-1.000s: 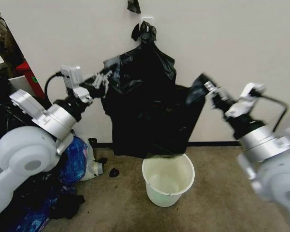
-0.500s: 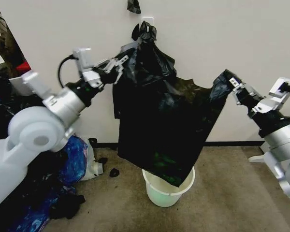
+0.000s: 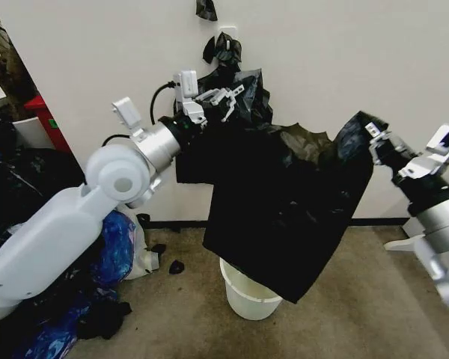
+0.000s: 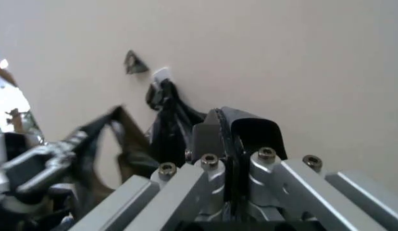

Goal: Place the garbage bag over the trash bin.

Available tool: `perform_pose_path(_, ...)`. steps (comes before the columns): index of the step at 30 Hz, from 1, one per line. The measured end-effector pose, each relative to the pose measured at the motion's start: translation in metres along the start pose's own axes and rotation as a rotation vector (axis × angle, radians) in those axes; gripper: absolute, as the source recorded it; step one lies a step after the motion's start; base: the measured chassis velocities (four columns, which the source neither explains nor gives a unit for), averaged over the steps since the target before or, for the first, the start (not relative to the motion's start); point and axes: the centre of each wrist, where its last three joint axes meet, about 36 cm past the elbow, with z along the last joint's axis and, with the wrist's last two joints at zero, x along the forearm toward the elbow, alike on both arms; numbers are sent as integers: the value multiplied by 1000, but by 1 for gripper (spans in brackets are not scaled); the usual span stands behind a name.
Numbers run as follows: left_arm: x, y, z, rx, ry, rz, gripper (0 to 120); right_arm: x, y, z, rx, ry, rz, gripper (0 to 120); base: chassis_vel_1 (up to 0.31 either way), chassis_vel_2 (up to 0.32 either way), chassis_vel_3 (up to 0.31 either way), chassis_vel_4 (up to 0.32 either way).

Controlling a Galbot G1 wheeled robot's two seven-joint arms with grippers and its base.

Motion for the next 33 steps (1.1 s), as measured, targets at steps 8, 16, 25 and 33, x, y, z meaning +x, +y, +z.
perform_pose_path(8,-1,9,37,35,5,-40,0,-20,-6,11,10,-17,-14,0,0,0,0,0)
perform_pose_path(16,-23,1,18,7,-38,-2,0,-35,-3,10,15,-37,-35,0,0,0,0,0)
perform_pose_path(25,14,5,51,57,-6,-84,0,-33,9,37,-45,6,-45,0,0,0,0,0)
perform_pose_path(33,37,5,75,64,2,-144,0,-12,9,73,-82,83,9,0,0,0,0,0)
